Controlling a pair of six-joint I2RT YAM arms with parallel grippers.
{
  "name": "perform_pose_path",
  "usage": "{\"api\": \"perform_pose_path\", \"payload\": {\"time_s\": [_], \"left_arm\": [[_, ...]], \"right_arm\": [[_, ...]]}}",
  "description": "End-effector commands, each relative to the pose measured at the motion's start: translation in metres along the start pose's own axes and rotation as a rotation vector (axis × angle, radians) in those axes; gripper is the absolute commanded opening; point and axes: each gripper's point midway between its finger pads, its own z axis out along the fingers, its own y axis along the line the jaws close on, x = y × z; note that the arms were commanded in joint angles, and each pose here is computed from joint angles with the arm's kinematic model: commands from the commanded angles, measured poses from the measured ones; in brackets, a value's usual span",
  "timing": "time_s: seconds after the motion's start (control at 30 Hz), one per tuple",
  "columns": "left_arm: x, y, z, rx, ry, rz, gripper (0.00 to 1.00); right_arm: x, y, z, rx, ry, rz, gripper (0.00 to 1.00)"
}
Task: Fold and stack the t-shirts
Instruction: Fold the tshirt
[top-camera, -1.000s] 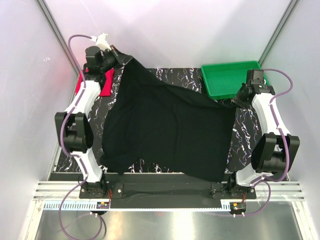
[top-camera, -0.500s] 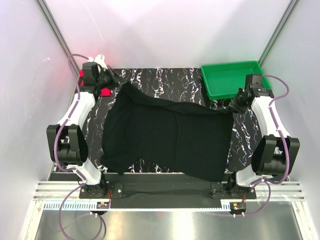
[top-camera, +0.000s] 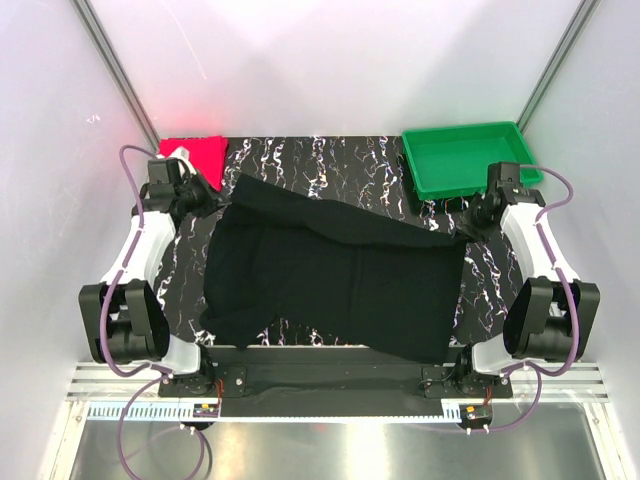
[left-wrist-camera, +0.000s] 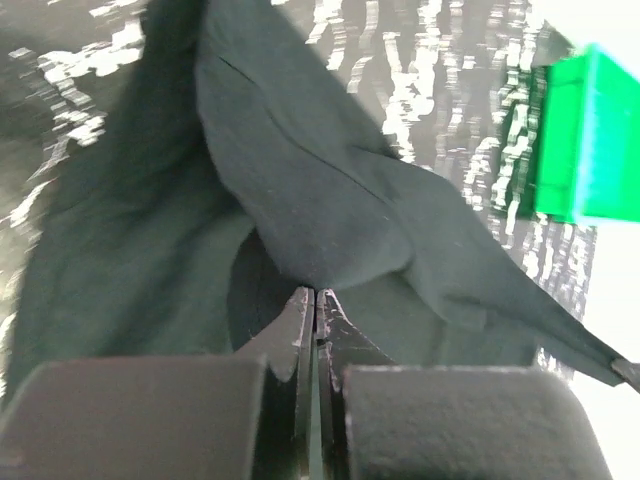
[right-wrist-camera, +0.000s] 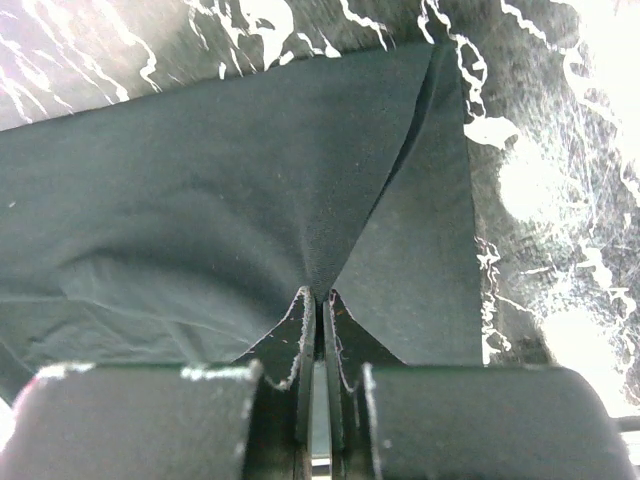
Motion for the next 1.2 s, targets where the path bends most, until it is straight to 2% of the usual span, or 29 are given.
{"api": "perform_pose_path", "payload": {"time_s": [0.0, 0.13, 0.3, 0.47, 0.6, 0.7, 0.73, 0.8, 0.83, 0.9, 0.93, 0.97, 1.03, 1.17], "left_arm": [[0.001, 0.020, -0.009, -0.070, -0.004, 0.013, 0.00], [0.015, 0.028, 0.003, -0.071, 0.082, -0.012, 0.00], [0.021, 0.039, 0.017, -0.095, 0.122, -0.029, 0.00], [0.013, 0.030, 0.021, -0.059, 0.130, -0.031, 0.00], [-0.002, 0.003, 0.016, 0.039, 0.100, -0.031, 0.00], [-0.030, -0.025, 0.012, 0.146, 0.000, -0.018, 0.00], [-0.048, -0.038, 0.012, 0.198, -0.068, 0.004, 0.00], [-0.066, -0.053, 0.014, 0.262, -0.114, -0.032, 0.00], [-0.086, -0.068, 0.013, 0.315, -0.171, -0.013, 0.00], [-0.099, -0.075, 0.028, 0.361, -0.182, -0.055, 0.00], [-0.118, -0.089, 0.025, 0.416, -0.236, -0.033, 0.00], [-0.121, -0.087, 0.039, 0.434, -0.226, -0.082, 0.00], [-0.143, -0.105, 0.036, 0.529, -0.297, -0.065, 0.00], [-0.162, -0.115, 0.056, 0.619, -0.311, -0.101, 0.00]], "right_arm": [[0.009, -0.001, -0.008, -0.024, 0.006, -0.020, 0.00], [0.022, -0.008, -0.001, -0.006, 0.044, 0.007, 0.00], [0.038, -0.020, 0.013, 0.041, 0.098, 0.040, 0.00], [0.041, -0.031, 0.024, 0.095, 0.121, 0.027, 0.00], [0.030, -0.030, 0.024, 0.111, 0.093, 0.028, 0.00], [0.005, -0.021, 0.021, 0.109, 0.024, 0.053, 0.00], [-0.008, -0.014, 0.021, 0.089, -0.017, 0.059, 0.00], [-0.037, -0.001, 0.020, 0.064, -0.087, 0.090, 0.00], [-0.046, 0.003, 0.020, 0.057, -0.101, 0.097, 0.00], [-0.079, 0.012, 0.017, 0.061, -0.164, 0.110, 0.00], [-0.098, 0.021, 0.009, 0.039, -0.208, 0.112, 0.00], [-0.106, 0.021, 0.017, 0.049, -0.208, 0.118, 0.00], [-0.128, 0.029, 0.011, 0.029, -0.252, 0.131, 0.00], [-0.146, 0.034, 0.022, 0.009, -0.266, 0.125, 0.00]]}}
